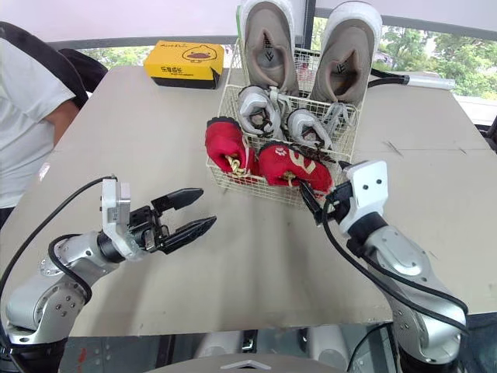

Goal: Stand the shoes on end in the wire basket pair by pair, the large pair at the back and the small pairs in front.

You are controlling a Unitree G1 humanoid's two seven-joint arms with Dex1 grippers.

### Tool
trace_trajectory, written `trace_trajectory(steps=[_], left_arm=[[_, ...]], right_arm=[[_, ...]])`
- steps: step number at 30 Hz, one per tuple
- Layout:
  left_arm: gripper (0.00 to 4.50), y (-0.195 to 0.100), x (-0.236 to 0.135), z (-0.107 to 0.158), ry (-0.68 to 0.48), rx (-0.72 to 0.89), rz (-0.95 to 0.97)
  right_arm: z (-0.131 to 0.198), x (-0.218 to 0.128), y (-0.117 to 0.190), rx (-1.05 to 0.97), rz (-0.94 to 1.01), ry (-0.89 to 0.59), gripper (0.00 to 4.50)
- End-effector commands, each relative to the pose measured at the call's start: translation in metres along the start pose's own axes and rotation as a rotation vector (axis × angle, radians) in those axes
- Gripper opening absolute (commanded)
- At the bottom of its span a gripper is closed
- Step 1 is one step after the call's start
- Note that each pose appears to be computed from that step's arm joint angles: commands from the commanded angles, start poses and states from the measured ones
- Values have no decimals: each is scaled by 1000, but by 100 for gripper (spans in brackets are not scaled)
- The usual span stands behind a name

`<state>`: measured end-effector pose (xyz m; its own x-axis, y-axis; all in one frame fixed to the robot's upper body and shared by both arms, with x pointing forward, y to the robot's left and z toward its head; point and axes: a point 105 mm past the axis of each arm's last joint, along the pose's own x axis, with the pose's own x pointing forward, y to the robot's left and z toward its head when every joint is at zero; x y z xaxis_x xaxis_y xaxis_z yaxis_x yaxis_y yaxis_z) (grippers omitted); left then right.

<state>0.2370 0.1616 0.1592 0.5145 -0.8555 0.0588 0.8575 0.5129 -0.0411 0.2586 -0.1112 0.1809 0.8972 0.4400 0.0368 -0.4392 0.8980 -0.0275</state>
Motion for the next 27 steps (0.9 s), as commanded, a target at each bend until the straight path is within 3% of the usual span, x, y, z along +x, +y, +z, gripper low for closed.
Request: trace_trajectory(steps=[1, 5, 14, 21, 27], left_arm=[[450, -7, 2, 7, -23, 42, -25], [450, -10, 3, 6, -14, 37, -28], [450, -13, -26, 2, 102, -72, -61], [450, -15, -53, -18, 255, -79, 12], [450, -14, -50, -33, 297, -77, 34]], right_arm=[[2, -4, -16, 11, -60, -14, 446], [13, -19, -4, -61, 123, -58, 446], [2, -71, -19, -139, 376, 91, 446], [-15, -114, -53, -143, 385, 256, 446], [-32, -124, -65, -165, 372, 283, 446]])
